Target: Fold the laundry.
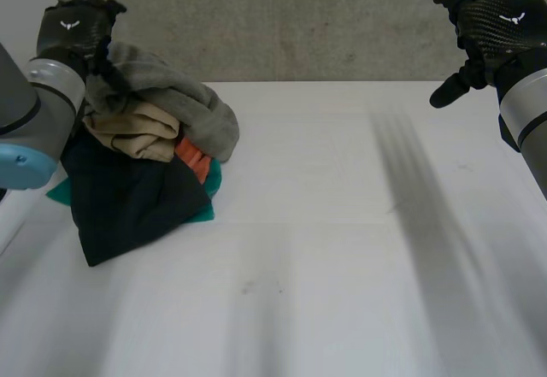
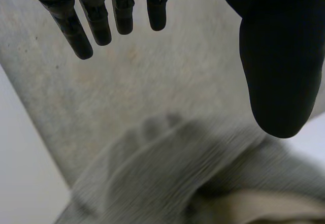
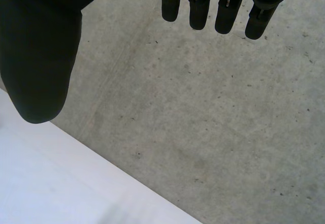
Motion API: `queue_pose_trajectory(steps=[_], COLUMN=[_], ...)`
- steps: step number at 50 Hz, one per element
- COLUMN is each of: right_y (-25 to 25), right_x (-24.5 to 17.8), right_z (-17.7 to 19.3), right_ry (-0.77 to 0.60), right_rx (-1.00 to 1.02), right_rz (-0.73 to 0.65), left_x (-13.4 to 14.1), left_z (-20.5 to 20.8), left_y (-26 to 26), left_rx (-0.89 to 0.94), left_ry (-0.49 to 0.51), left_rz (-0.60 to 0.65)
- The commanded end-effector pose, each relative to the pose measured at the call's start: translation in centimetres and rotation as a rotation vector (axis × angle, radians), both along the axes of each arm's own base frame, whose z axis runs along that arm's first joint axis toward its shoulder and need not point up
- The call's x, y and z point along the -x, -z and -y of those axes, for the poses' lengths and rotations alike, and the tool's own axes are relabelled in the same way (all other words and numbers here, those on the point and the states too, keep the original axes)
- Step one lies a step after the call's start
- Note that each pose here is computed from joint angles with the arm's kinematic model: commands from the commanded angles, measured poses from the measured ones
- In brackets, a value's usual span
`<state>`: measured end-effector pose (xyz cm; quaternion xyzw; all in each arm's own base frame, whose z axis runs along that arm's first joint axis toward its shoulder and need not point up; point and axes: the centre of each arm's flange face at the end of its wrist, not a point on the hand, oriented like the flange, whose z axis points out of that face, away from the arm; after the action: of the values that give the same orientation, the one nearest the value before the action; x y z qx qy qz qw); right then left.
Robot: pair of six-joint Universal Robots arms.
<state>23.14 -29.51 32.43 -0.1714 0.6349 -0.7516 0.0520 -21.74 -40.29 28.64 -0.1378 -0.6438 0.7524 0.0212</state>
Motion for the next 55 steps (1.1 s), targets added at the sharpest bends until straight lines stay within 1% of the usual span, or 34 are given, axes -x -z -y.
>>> queue_pose_trajectory(steps=[1, 7, 10, 11, 14, 15, 18, 19, 22, 23, 25, 26, 29, 33, 37, 40, 41, 43, 44, 46, 47, 48, 50, 51, 52, 55], right_y=[0.1, 0.1, 0.1, 0.1, 0.0, 0.0, -0.1, -0.1, -0.3, -0.3, -0.4, -0.4, -0.3, -0.4, -0.4, -0.2, -0.1, 0.3, 0.4, 1.1, 2.0, 2.4, 3.1, 3.8, 4.0, 5.0], right_x=[0.0, 0.0, 0.1, 0.1, 0.1, 0.1, 0.2, 0.2, 0.3, 0.3, 0.3, 0.4, 1.1, 1.8, 2.3, 2.6, 2.6, 2.5, 2.5, 2.2, 1.9, 1.7, 1.5, 1.3, 1.2, 0.9], right_z=[0.1, 0.1, 0.2, 0.2, 0.2, 0.2, 0.3, 0.3, 0.2, 0.2, 0.2, 0.3, 0.7, 1.2, 1.6, 1.9, 2.0, 2.0, 2.0, 2.1, 2.1, 2.0, 1.7, 1.3, 1.1, 0.1], right_ry=[0.002, 0.005, 0.008, 0.008, 0.01, 0.01, 0.014, 0.014, 0.015, 0.016, 0.017, 0.021, 0.044, 0.067, 0.085, 0.093, 0.093, 0.083, 0.079, 0.063, 0.039, 0.023, -0.007, -0.043, -0.061, -0.132], right_rx=[-0.001, 0.006, 0.012, 0.015, 0.017, 0.018, 0.023, 0.023, 0.029, 0.029, 0.031, 0.03, 0.027, 0.031, 0.029, 0.022, 0.018, 0.009, 0.004, -0.017, -0.044, -0.061, -0.094, -0.128, -0.142, -0.199], right_rz=[-0.007, -0.025, -0.036, -0.04, -0.041, -0.041, -0.041, -0.041, -0.041, -0.041, -0.042, -0.043, -0.051, -0.056, -0.057, -0.061, -0.062, -0.078, -0.089, -0.125, -0.174, -0.203, -0.261, -0.313, -0.337, -0.412], left_x=[-1.4, -1.3, -0.4, -0.1, 1.8, 2.9, 4.5, 5.8, 8.1, 9.8, 11.5, 12.9, 15.1, 17.7, 18.9, 18.9, 18.5, 18.1, 17.2, 16.0, 15.2, 13.7, 12.1, 11.4, 10.1, 8.4], left_z=[5.2, 6.0, 5.4, 5.2, 2.8, 1.1, -1.4, -3.1, -6.2, -8.3, -10.3, -11.8, -14.0, -15.3, -16.5, -17.0, -17.1, -17.4, -17.5, -17.5, -17.2, -16.7, -16.4, -16.4, -16.4, -16.9], left_y=[4.1, 4.4, 4.2, 3.7, 0.1, -1.5, -3.0, -3.7, -4.5, -4.7, -4.3, -3.8, -2.0, 2.3, 5.3, 5.9, 6.1, 5.3, 3.8, 2.5, 2.1, 1.7, 1.2, 0.9, 0.6, 0.9], left_rx=[-0.003, 0.011, 0.018, 0.028, 0.086, 0.104, 0.107, 0.102, 0.085, 0.063, 0.032, 0.006, -0.05, -0.146, -0.222, -0.248, -0.263, -0.253, -0.23, -0.21, -0.204, -0.196, -0.188, -0.185, -0.182, -0.199], left_ry=[-0.064, -0.065, -0.045, -0.041, 0.009, 0.046, 0.107, 0.153, 0.243, 0.31, 0.381, 0.441, 0.534, 0.598, 0.626, 0.629, 0.622, 0.621, 0.612, 0.592, 0.575, 0.539, 0.502, 0.485, 0.455, 0.421], left_rz=[0.117, 0.108, 0.102, 0.097, 0.048, 0.01, -0.05, -0.089, -0.157, -0.198, -0.229, -0.251, -0.277, -0.267, -0.236, -0.225, -0.219, -0.224, -0.231, -0.237, -0.239, -0.237, -0.236, -0.236, -0.24, -0.236])
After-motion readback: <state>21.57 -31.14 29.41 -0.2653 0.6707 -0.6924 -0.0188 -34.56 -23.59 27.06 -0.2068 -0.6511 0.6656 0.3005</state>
